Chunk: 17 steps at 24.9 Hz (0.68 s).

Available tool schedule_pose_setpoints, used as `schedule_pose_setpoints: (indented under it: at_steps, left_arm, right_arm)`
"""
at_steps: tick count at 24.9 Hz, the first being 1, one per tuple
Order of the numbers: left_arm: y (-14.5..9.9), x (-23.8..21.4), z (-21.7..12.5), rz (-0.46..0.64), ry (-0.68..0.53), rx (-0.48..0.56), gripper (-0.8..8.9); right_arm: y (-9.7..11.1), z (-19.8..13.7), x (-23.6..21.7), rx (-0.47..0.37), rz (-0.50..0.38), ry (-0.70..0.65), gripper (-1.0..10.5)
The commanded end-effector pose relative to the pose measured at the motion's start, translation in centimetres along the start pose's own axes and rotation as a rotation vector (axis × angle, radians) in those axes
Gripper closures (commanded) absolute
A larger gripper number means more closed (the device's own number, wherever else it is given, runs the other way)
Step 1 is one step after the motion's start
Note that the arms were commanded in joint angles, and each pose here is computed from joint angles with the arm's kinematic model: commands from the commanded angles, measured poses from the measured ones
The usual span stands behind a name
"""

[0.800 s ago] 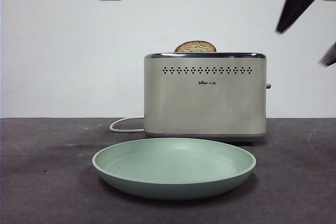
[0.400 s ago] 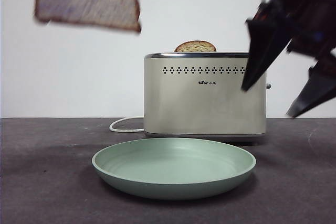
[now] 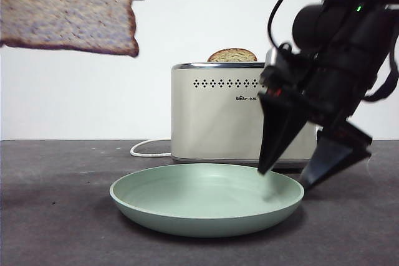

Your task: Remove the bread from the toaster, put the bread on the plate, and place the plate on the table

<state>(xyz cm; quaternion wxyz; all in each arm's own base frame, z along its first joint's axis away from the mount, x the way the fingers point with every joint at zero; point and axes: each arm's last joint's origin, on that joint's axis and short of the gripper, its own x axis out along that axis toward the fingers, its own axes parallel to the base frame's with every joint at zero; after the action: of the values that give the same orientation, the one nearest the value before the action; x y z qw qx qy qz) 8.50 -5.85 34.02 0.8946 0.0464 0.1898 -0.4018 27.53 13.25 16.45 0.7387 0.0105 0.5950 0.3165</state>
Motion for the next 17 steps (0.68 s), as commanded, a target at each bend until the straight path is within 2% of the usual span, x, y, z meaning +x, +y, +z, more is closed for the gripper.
schedule_pose_setpoints:
  at_steps: [1, 2, 3, 6, 7, 17]
  left_arm:
    - [-0.14, -0.34, -0.18, -0.002, -0.008, -0.005, 8.20]
    - [-0.17, -0.43, -0.23, -0.002, -0.008, -0.005, 8.20]
    - [-0.19, -0.50, -0.26, -0.003, -0.008, -0.005, 8.20]
    - [-0.19, -0.50, -0.26, -0.003, -0.008, -0.006, 8.20]
    - [-0.20, -0.50, -0.26, -0.003, -0.008, -0.006, 8.20]
    - [-0.33, -0.51, -0.24, -0.050, -0.010, -0.064, 8.20]
  right_arm:
    - [-0.38, 0.11, 0.79, 0.029, -0.005, 0.014, 6.1]
    - [-0.45, 0.10, 0.94, 0.032, -0.005, 0.018, 6.1]
    - [-0.50, 0.09, 1.04, 0.033, -0.007, 0.021, 6.7]
    - [-0.49, 0.18, 1.05, 0.026, -0.005, 0.012, 9.4]
    - [-0.47, 0.22, 1.06, 0.024, -0.003, 0.009, 9.7]
    - [-0.26, 0.28, 0.63, 0.034, -0.002, -0.006, 9.6]
